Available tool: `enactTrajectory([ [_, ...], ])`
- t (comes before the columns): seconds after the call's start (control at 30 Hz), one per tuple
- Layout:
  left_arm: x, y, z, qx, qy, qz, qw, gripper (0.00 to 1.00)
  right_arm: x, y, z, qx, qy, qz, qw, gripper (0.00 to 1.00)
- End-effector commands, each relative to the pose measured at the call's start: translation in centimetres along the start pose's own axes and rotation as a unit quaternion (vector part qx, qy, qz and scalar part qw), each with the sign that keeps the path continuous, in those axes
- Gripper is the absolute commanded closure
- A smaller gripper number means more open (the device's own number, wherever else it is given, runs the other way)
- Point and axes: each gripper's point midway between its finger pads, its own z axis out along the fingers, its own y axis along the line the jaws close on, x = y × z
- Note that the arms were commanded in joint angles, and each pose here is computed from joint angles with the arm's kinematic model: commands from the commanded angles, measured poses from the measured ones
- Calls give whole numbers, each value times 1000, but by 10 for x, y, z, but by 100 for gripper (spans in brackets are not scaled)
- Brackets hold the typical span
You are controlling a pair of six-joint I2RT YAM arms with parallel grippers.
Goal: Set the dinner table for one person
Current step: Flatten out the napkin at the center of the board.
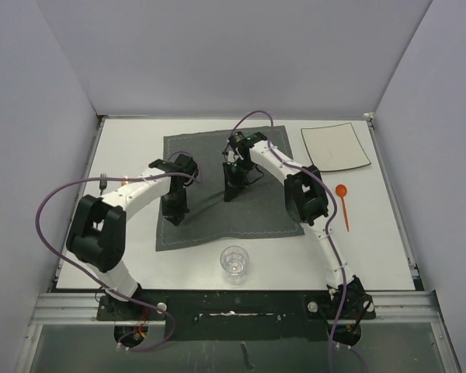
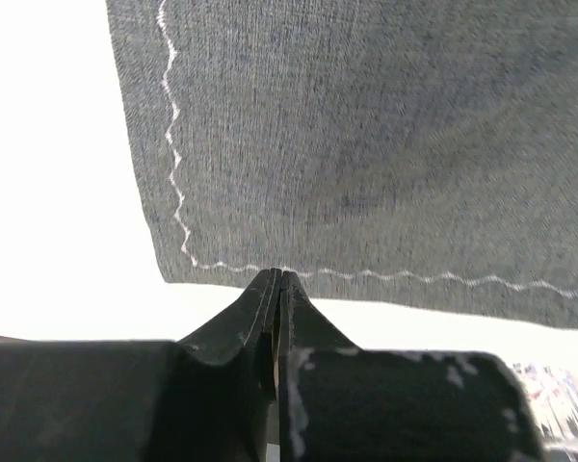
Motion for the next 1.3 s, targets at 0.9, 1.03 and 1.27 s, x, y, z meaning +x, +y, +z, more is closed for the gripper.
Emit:
enactTrajectory([
  [0.9, -148, -42, 17, 55, -47, -79, 994, 100, 28, -69, -129, 98, -100, 38, 989, 100],
  [1.03, -159, -40, 21, 58, -47, -85, 994, 100, 23, -98, -133, 110, -106, 60, 986, 100],
  [1.27, -172, -33, 27, 64, -43, -97, 992, 100, 11, -131, -123, 140, -105, 71, 982, 100],
])
